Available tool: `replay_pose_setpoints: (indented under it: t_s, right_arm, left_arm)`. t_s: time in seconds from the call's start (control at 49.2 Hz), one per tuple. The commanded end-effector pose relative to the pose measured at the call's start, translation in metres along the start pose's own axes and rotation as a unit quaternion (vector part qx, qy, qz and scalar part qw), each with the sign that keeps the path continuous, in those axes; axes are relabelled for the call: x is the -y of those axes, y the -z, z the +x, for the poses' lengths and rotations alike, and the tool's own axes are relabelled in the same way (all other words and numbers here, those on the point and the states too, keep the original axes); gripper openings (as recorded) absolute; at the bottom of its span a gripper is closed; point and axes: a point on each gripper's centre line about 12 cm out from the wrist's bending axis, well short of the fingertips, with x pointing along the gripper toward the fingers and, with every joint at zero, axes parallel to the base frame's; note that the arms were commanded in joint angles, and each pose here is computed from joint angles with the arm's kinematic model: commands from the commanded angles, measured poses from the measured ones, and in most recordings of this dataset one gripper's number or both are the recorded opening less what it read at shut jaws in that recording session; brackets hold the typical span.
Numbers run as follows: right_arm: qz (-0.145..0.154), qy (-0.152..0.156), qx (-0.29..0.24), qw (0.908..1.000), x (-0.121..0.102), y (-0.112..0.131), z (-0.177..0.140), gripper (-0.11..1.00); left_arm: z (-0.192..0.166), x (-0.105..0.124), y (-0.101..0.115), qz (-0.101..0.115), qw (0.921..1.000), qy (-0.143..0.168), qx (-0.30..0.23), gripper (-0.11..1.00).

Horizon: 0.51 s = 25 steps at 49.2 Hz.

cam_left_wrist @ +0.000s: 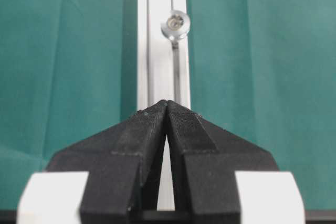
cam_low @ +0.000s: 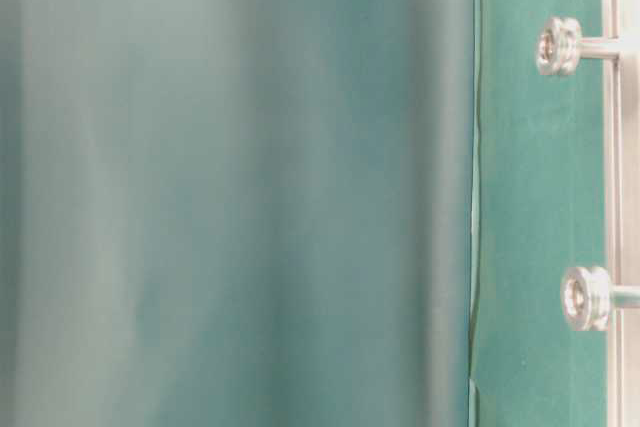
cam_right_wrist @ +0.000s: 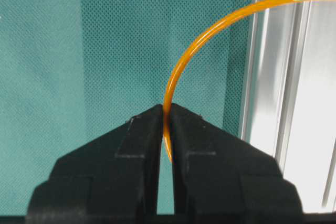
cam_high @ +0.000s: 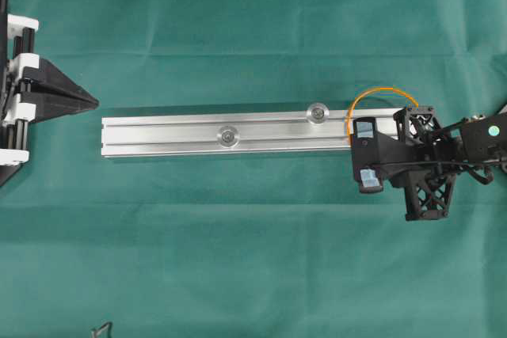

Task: Hook the rubber onto the shaft.
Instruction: 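Close the right gripper on the orange band's edge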

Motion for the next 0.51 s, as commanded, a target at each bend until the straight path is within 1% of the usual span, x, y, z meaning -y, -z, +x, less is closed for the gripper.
replay_pose_setpoints:
  t_s: [0.0,0.325,0.488]
  right_arm:
    - [-0.003,-0.003,0.01,0.9999,-0.002,-0.005,-0.004,0.07]
    - [-0.009,0.0,0.015,0.9998,-0.001,-0.006,-0.011,0.07]
    - [-0.012,0.002,0.019,0.9997,-0.001,-0.006,-0.023,0.07]
  left_arm:
    - [-0.004,-0.001,-0.011,0.001,0.9999,-0.002,0.014,0.0]
    - [-0.004,-0.001,-0.012,0.001,0.9999,-0.002,0.015,0.0]
    - [-0.004,-0.001,-0.012,0.001,0.9999,-0.002,0.015,0.0]
